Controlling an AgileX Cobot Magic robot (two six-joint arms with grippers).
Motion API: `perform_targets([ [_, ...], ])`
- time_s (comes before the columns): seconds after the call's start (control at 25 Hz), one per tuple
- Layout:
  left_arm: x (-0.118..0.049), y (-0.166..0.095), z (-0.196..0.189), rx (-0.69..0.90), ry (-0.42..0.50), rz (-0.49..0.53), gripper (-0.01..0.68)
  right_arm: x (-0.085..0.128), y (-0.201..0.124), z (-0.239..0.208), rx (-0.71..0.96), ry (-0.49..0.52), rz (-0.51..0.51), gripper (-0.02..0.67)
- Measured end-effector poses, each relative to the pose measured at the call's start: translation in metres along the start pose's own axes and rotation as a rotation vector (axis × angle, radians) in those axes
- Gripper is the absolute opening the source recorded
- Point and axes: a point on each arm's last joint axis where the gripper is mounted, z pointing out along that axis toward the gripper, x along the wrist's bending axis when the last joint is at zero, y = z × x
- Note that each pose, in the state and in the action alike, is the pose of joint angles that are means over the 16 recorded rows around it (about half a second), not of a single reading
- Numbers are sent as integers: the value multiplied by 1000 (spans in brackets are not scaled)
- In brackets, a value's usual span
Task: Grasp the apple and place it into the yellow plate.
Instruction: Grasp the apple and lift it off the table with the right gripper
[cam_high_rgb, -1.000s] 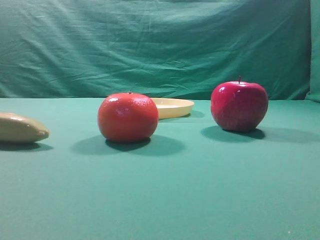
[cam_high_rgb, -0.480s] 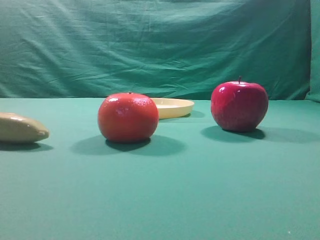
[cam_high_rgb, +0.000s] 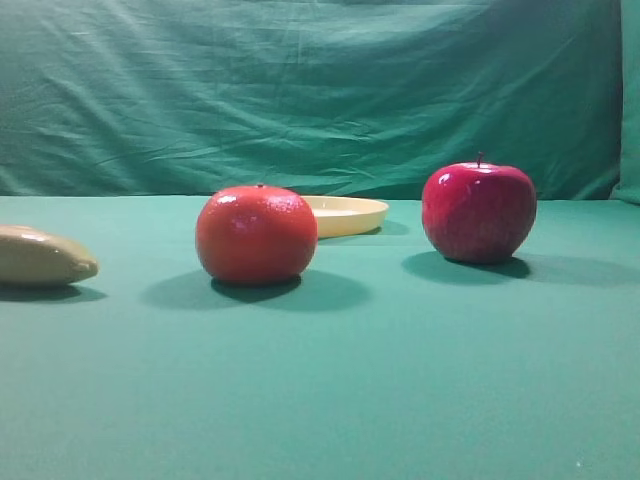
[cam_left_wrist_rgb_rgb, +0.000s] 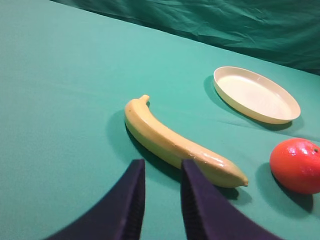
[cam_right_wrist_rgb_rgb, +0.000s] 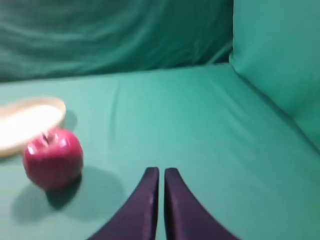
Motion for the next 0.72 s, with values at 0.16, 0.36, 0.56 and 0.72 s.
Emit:
perform_targets([
  [0.16,0,0,0,0,0,0,157,6,20,8,52,13,-2,0],
  [0.36,0,0,0,0,0,0,157,14,46,32,212,7,-39,0],
  [0.56,0,0,0,0,0,0,157,22,66,70,431,-15,-100,0],
  [0.72,0,0,0,0,0,0,157,28,75,104,593,-32,-138,0],
])
